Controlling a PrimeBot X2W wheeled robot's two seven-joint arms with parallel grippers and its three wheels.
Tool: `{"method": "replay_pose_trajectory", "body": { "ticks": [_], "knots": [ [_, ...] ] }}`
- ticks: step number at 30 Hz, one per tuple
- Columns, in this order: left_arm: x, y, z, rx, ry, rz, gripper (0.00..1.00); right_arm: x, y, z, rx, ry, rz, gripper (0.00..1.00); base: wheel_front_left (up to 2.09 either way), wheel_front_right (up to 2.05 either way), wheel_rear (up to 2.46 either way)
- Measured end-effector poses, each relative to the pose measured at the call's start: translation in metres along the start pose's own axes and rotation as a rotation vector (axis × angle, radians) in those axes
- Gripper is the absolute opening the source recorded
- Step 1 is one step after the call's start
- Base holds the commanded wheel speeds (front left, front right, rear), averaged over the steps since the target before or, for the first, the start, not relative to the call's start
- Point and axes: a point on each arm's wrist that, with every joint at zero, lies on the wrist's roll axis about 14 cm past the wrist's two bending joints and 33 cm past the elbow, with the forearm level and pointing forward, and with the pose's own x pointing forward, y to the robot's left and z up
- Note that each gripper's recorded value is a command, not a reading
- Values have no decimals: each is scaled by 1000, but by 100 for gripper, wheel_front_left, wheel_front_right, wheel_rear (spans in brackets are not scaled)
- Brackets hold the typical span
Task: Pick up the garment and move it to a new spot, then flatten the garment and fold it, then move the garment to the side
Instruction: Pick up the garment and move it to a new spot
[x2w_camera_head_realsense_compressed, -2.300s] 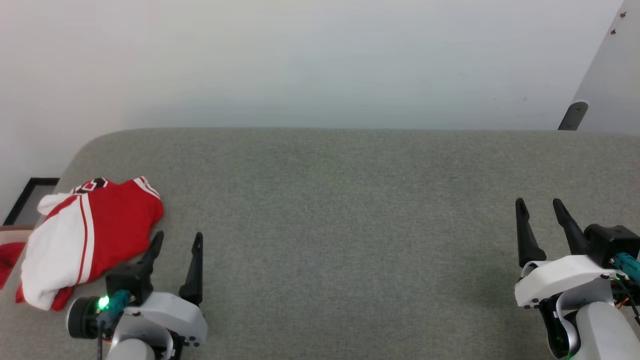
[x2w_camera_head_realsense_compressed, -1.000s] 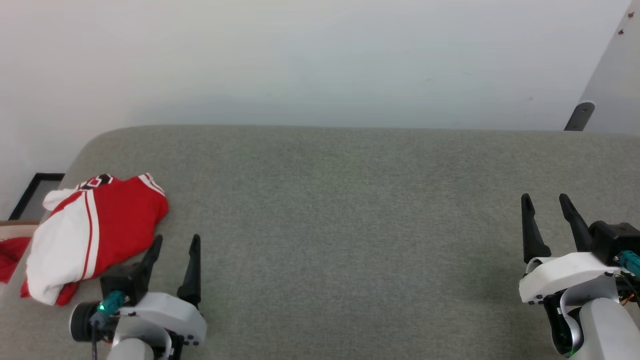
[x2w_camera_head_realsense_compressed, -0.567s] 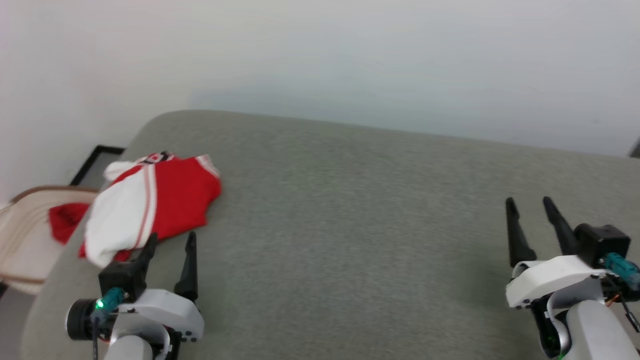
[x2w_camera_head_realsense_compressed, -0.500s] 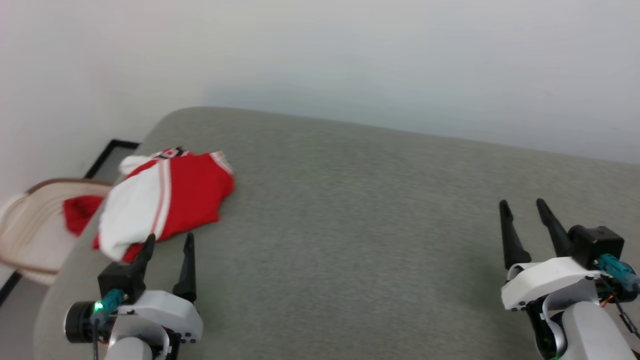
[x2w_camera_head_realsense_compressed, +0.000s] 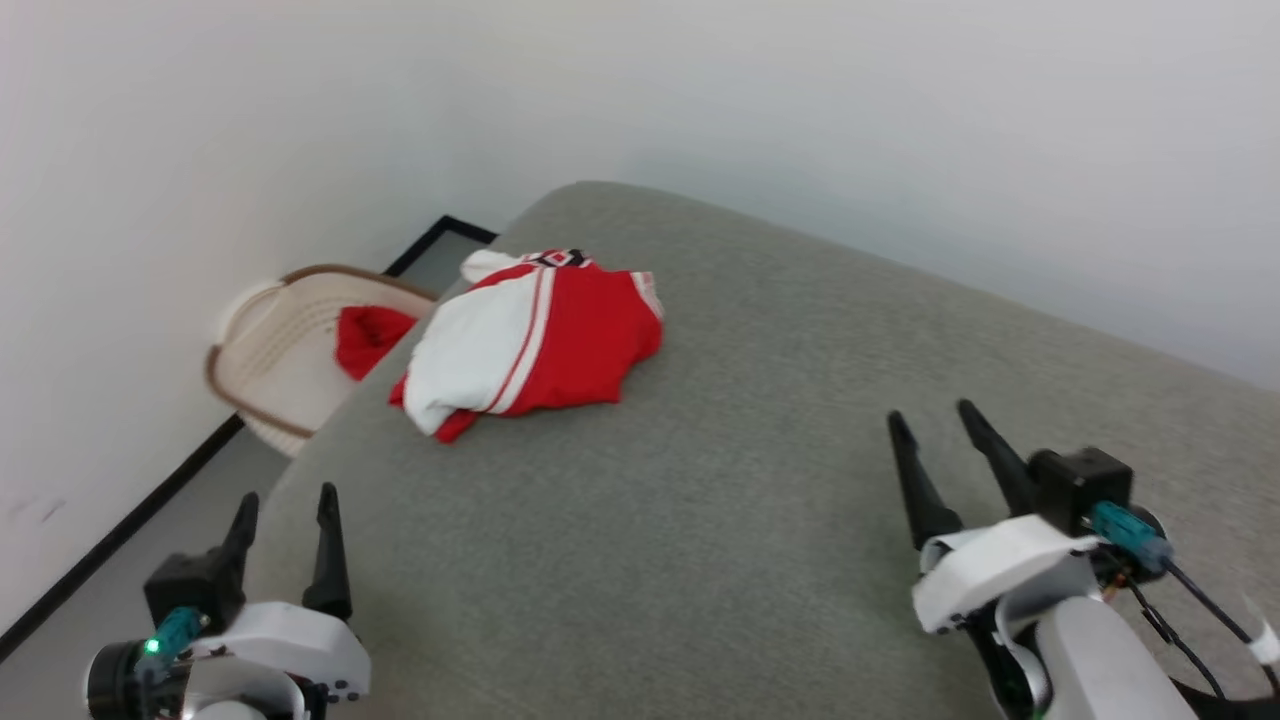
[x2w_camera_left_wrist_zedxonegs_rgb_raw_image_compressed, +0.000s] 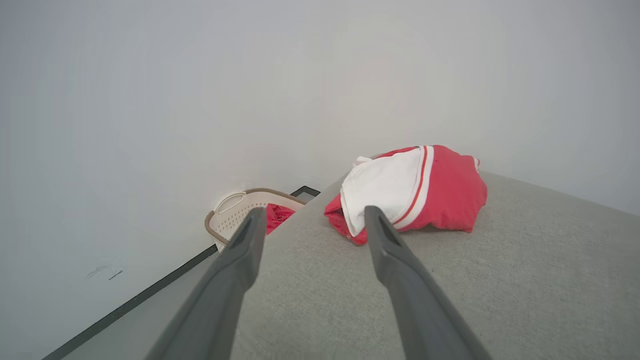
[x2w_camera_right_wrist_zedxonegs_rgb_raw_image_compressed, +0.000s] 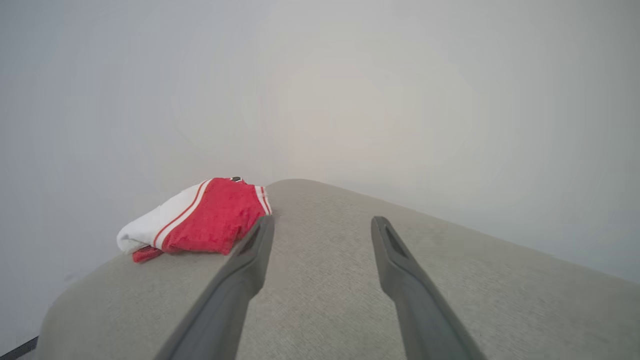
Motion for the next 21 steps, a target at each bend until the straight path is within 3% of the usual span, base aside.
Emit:
{"method": "replay_pose_trajectory", "body": {
  "ticks": [5, 10, 16, 21],
  "knots": [
    [-17, 28, -1, 0, 3, 82, 100, 19, 38, -7, 25, 19, 110, 100, 0, 0, 0],
    [-20, 32, -5, 5, 15, 98, 100, 24, 46, -11, 46, 28, 132, 100, 0, 0, 0],
    [-4, 10, -2, 16, 15, 16, 100, 17, 30, -12, 58, 22, 83, 100, 0, 0, 0],
    [33, -5, 30, 45, -52, -62, 100, 13, 29, -3, 22, -3, 93, 100, 0, 0, 0]
  ]
}}
